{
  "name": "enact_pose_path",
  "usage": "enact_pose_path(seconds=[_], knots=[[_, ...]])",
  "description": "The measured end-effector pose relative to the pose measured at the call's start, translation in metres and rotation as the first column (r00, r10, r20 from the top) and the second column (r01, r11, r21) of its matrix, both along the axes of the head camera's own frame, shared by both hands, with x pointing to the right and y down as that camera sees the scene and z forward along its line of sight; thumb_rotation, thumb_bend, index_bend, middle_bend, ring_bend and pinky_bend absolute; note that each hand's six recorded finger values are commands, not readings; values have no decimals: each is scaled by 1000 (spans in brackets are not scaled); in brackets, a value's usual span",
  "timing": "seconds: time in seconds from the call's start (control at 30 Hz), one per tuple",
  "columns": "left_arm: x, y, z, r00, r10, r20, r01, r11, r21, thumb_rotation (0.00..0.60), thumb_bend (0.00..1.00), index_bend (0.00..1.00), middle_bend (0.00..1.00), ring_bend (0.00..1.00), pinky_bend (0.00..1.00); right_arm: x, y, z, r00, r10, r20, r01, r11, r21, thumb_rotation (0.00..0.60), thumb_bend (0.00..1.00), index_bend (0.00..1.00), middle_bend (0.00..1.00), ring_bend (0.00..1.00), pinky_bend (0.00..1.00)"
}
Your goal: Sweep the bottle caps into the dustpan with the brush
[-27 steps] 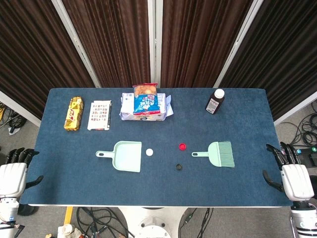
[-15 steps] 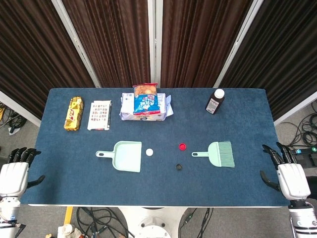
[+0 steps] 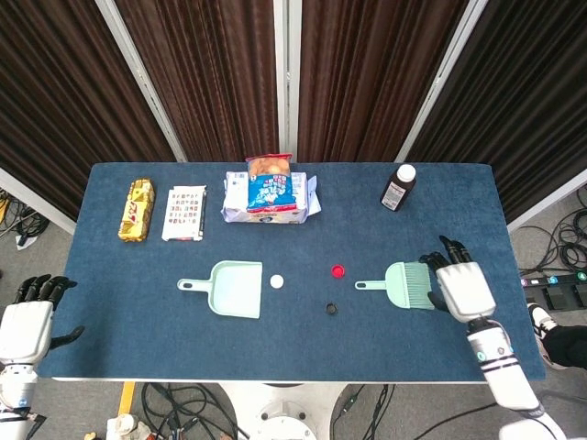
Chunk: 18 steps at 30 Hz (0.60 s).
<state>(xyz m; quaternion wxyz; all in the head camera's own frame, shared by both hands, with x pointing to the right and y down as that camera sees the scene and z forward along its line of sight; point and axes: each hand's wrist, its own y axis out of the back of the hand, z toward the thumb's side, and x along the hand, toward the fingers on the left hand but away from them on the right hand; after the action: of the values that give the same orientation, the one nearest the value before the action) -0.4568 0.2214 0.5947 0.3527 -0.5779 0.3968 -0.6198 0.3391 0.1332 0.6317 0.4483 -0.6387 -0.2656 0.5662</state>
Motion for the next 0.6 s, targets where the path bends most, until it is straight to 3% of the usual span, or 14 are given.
enact_pose_path(seconds=[0.13, 0.33, 0.6], knots=[[-3, 4, 3, 1000, -11, -1, 11, 1000, -14, 600, 123, 270, 208, 131, 131, -38, -4, 35, 994, -83, -67, 81, 996, -27, 600, 149, 376, 341, 60, 140], [-7, 7, 7, 1000, -23, -11, 23, 999, -31, 600, 123, 273, 208, 131, 131, -65, 2, 74, 984, -135, -112, 129, 990, -61, 600, 158, 408, 357, 88, 153], [-10, 9, 13, 999, -33, -17, 32, 998, -49, 600, 123, 277, 208, 131, 131, -72, 13, 100, 977, -156, -148, 146, 986, -76, 600, 157, 417, 402, 119, 159]])
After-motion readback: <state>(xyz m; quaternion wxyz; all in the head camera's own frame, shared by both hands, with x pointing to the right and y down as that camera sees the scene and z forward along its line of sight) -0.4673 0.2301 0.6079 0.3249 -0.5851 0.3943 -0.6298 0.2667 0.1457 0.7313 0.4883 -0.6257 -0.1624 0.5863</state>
